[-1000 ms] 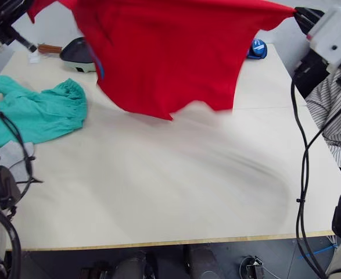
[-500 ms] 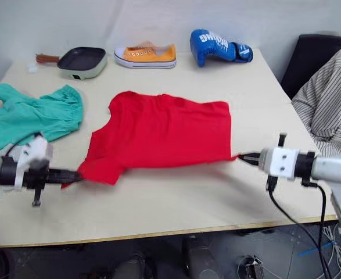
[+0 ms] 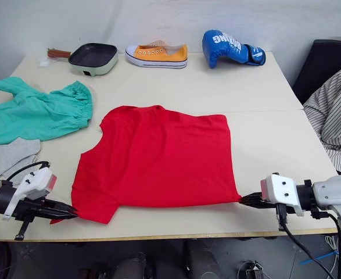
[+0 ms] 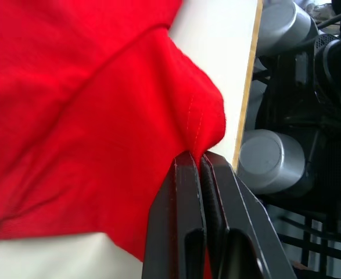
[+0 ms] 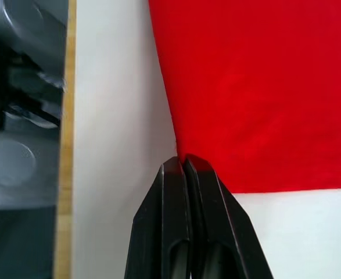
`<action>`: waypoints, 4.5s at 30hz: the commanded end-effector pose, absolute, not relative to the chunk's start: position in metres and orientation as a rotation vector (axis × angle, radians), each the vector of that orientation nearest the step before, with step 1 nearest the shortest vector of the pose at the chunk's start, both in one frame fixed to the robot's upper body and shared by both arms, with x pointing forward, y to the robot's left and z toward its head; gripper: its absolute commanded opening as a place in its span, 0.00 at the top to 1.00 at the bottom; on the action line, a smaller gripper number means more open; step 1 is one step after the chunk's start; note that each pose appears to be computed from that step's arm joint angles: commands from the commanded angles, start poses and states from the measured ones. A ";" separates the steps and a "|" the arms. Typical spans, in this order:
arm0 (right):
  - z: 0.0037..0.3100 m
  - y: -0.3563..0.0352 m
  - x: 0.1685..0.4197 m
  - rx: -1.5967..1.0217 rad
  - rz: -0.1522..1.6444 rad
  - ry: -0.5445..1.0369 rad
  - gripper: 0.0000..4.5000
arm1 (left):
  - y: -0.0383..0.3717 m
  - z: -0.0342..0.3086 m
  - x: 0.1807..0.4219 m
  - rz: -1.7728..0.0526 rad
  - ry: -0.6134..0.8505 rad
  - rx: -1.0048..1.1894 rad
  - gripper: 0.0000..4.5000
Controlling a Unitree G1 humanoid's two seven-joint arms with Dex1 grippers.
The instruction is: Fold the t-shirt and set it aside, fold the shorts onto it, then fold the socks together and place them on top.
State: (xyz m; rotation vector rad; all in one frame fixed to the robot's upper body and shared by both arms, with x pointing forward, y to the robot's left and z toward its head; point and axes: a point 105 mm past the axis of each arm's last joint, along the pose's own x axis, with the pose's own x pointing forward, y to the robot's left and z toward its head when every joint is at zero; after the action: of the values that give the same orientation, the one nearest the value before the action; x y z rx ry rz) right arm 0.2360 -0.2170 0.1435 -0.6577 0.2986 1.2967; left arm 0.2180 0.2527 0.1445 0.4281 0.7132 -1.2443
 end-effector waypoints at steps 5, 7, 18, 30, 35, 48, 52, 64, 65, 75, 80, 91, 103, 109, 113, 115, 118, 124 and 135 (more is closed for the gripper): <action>0.354 -0.255 0.348 -0.978 0.179 -0.642 1.00 | 0.280 0.372 0.373 -0.273 -0.507 0.490 0.99; 0.400 -0.255 0.329 -1.070 0.044 -0.843 1.00 | 0.294 0.424 0.366 -0.169 -0.670 0.351 0.99; 0.287 -0.216 0.317 -1.072 0.637 -0.521 1.00 | 0.257 0.284 0.313 -0.870 -0.046 0.464 0.99; 0.150 -0.232 0.263 -0.943 1.052 0.042 1.00 | 0.247 0.165 0.234 -1.137 0.556 0.474 0.99; 0.142 -0.232 0.247 -0.862 1.132 0.140 1.00 | 0.243 0.151 0.209 -1.209 0.668 0.455 0.99; 0.134 -0.233 0.222 -0.532 1.270 0.364 1.00 | 0.251 0.154 0.191 -1.300 0.814 0.287 0.99; 0.135 -0.229 0.236 -0.367 1.298 0.403 1.00 | 0.249 0.160 0.222 -1.286 0.764 0.210 0.99; 0.120 -0.217 0.291 -0.158 1.307 0.556 1.00 | 0.238 0.153 0.308 -1.171 0.670 0.146 0.99; 0.119 -0.217 0.295 -0.153 1.295 0.555 1.00 | 0.238 0.152 0.309 -1.167 0.667 0.148 0.99; 0.123 -0.218 0.305 -0.103 1.256 0.517 1.00 | 0.259 0.145 0.314 -1.085 0.670 0.149 0.99; 0.119 -0.217 0.307 -0.207 1.251 0.488 1.00 | 0.260 0.141 0.317 -1.060 0.658 0.158 0.99; 0.146 -0.228 0.314 -0.244 1.167 0.396 0.78 | 0.257 0.160 0.324 -1.029 0.551 0.120 0.64; 0.182 -0.193 0.275 -0.271 1.169 0.213 0.49 | 0.212 0.196 0.265 -1.208 0.409 0.167 0.43; 0.140 -0.157 0.266 -0.447 1.132 0.222 0.93 | 0.187 0.144 0.258 -1.165 0.429 0.300 0.84; 0.117 -0.158 0.276 -0.488 1.016 0.255 1.00 | 0.194 0.116 0.269 -1.042 0.431 0.330 0.99; 0.106 -0.166 0.277 -0.521 0.975 0.288 1.00 | 0.205 0.104 0.271 -0.982 0.465 0.353 0.99; 0.095 -0.192 0.280 -0.546 0.893 0.353 1.00 | 0.228 0.091 0.270 -0.909 0.524 0.392 0.99; 0.096 -0.233 0.281 -0.530 0.799 0.390 1.00 | 0.264 0.098 0.262 -0.832 0.523 0.393 0.99; 0.143 -0.174 0.243 -0.369 1.097 0.189 1.00 | 0.227 0.151 0.240 -1.014 0.400 0.212 0.86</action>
State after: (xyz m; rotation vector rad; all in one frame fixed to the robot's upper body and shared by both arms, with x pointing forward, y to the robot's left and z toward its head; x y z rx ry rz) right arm 0.2489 -0.1853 0.1406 -0.3718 0.2089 1.0607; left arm 0.2434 0.2343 0.1474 0.1956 0.4061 -0.9784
